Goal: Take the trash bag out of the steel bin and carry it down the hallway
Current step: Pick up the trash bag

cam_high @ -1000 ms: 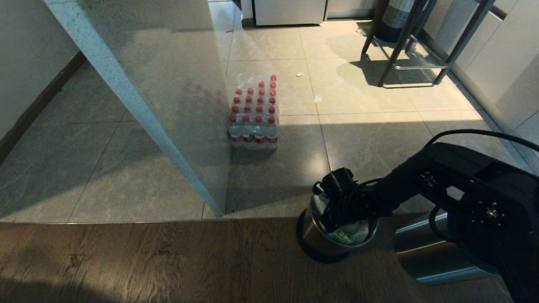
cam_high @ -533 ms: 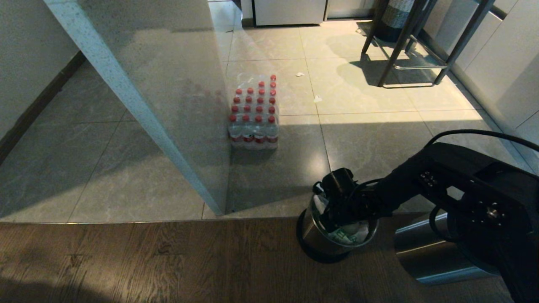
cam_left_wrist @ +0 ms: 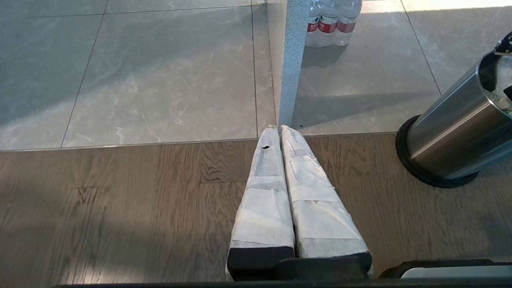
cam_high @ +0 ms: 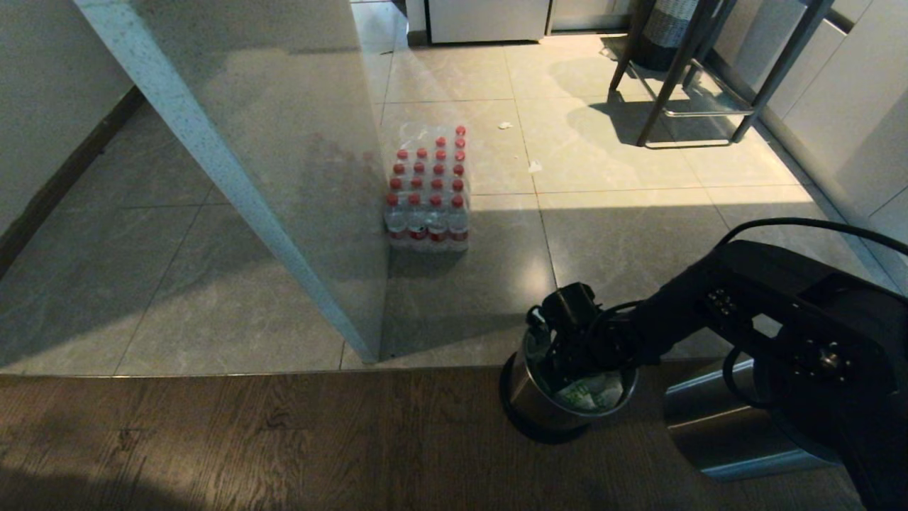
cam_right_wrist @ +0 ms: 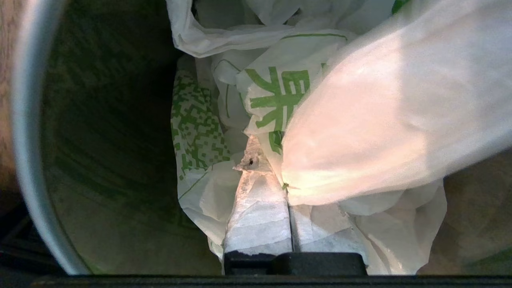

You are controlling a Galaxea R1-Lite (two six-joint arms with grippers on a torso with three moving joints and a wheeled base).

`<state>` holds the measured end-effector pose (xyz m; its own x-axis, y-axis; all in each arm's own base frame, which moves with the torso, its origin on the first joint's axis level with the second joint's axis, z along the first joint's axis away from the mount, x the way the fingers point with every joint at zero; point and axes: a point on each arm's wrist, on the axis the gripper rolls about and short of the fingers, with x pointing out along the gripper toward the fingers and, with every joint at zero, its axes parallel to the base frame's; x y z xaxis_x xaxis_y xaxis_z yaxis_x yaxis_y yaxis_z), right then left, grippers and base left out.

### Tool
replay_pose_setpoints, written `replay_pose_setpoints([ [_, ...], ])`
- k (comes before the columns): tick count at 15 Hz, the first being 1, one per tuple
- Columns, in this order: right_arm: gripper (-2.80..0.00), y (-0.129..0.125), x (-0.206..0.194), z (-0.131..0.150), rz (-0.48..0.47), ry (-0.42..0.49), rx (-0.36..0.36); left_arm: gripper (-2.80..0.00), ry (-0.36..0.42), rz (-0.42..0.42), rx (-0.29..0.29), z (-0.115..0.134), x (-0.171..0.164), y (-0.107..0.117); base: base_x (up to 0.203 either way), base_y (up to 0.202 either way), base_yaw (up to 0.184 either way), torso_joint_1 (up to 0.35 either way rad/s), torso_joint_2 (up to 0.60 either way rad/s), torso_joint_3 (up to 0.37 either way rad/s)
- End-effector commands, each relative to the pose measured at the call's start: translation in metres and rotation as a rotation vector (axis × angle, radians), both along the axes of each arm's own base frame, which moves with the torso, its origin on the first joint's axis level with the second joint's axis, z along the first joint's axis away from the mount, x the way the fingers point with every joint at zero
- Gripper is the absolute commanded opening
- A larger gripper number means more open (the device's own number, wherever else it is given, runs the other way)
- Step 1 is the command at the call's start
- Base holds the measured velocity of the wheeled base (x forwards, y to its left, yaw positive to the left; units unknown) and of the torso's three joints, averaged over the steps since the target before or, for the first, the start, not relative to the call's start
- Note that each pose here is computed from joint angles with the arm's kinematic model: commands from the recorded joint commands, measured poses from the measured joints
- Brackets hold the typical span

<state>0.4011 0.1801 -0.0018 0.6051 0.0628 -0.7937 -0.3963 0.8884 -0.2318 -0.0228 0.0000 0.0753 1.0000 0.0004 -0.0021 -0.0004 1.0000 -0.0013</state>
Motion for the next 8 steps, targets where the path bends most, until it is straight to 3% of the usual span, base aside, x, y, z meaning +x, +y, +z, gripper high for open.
replay_pose_setpoints([
  [1,-2.8,0.004,-0.002,0.003,0.007,-0.008,0.005,-2.8,0.001,0.0,0.0,0.0,0.0,0.0,0.0,0.0,0.0,0.0,0.0,0.0],
  [4,-2.8,0.004,-0.004,0.024,-0.027,-0.05,0.055,-2.8,0.001,0.0,0.0,0.0,0.0,0.0,0.0,0.0,0.0,0.0,0.0,0.0],
  [8,-2.8,-0.005,-0.02,0.085,-0.051,-0.147,0.125,-2.8,0.001,0.0,0.0,0.0,0.0,0.0,0.0,0.0,0.0,0.0,0.0,0.0],
])
